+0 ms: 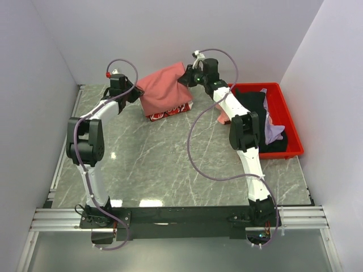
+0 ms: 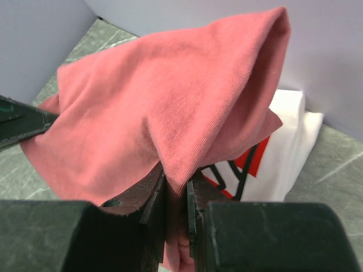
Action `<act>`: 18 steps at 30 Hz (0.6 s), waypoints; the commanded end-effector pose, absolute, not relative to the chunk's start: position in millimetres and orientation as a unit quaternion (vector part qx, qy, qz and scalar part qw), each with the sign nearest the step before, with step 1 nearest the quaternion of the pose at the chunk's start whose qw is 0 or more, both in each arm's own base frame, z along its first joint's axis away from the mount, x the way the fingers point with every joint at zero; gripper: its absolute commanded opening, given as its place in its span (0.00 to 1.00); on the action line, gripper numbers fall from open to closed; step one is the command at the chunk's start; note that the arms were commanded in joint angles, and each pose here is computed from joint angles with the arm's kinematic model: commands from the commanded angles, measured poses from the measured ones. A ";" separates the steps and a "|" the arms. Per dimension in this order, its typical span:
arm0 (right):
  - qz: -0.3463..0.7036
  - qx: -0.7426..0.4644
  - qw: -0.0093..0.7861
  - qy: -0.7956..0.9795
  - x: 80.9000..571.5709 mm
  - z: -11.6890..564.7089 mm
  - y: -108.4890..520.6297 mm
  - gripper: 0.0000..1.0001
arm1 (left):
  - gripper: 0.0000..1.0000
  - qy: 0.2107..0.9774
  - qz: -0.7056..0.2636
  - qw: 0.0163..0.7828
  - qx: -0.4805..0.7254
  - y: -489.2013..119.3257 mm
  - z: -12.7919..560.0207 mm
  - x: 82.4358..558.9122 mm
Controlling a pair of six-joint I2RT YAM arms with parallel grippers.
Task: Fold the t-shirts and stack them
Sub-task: Neatly place the folded tshirt to the corner
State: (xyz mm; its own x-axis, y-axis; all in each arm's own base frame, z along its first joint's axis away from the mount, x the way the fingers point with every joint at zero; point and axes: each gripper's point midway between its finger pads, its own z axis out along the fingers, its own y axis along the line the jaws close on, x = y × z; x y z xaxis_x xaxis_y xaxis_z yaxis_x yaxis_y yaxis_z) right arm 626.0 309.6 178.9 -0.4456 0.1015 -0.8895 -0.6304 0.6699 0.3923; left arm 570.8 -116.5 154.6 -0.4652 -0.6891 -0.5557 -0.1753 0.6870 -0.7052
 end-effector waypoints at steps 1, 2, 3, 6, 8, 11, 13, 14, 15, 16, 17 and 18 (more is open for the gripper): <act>0.388 -0.181 0.563 0.707 640.4 231.0 312.7 0.00 | 0.01 0.788 -0.307 0.465 -0.263 -119.9 176.7 585.0; 0.388 -0.180 0.561 0.709 641.1 227.1 312.1 0.00 | 0.01 0.791 -0.305 0.459 -0.265 -120.3 168.6 586.3; 0.387 -0.176 0.558 0.713 642.2 222.2 311.6 0.00 | 0.01 0.792 -0.305 0.458 -0.263 -120.9 167.2 587.7; 0.385 -0.170 0.550 0.721 644.1 209.9 310.3 0.00 | 0.01 0.798 -0.297 0.449 -0.270 -119.3 155.8 588.9; 0.387 -0.168 0.547 0.723 644.0 204.8 309.8 0.00 | 0.01 0.800 -0.289 0.447 -0.276 -116.7 148.7 589.0; 0.387 -0.159 0.540 0.730 645.3 193.9 308.5 0.00 | 0.01 0.805 -0.280 0.442 -0.281 -114.2 136.7 588.4; 0.385 -0.152 0.537 0.736 647.1 187.2 308.4 0.00 | 0.01 0.807 -0.272 0.442 -0.283 -112.3 135.3 592.2; 0.385 -0.148 0.536 0.737 648.4 185.1 307.4 0.00 | 0.01 0.815 -0.262 0.432 -0.285 -111.7 124.1 591.5; 0.384 -0.146 0.536 0.737 649.4 184.3 306.2 0.00 | 0.01 0.812 -0.256 0.440 -0.287 -108.0 127.2 596.5; 0.385 -0.143 0.535 0.739 650.2 182.0 305.5 0.00 | 0.05 0.811 -0.253 0.442 -0.288 -107.0 127.1 598.2; 0.383 -0.139 0.533 0.742 651.0 178.8 304.6 0.00 | 0.09 0.810 -0.249 0.445 -0.289 -105.5 125.8 601.8; 0.380 -0.136 0.534 0.743 652.5 179.0 302.8 0.00 | 0.14 0.815 -0.237 0.440 -0.294 -102.2 120.8 599.9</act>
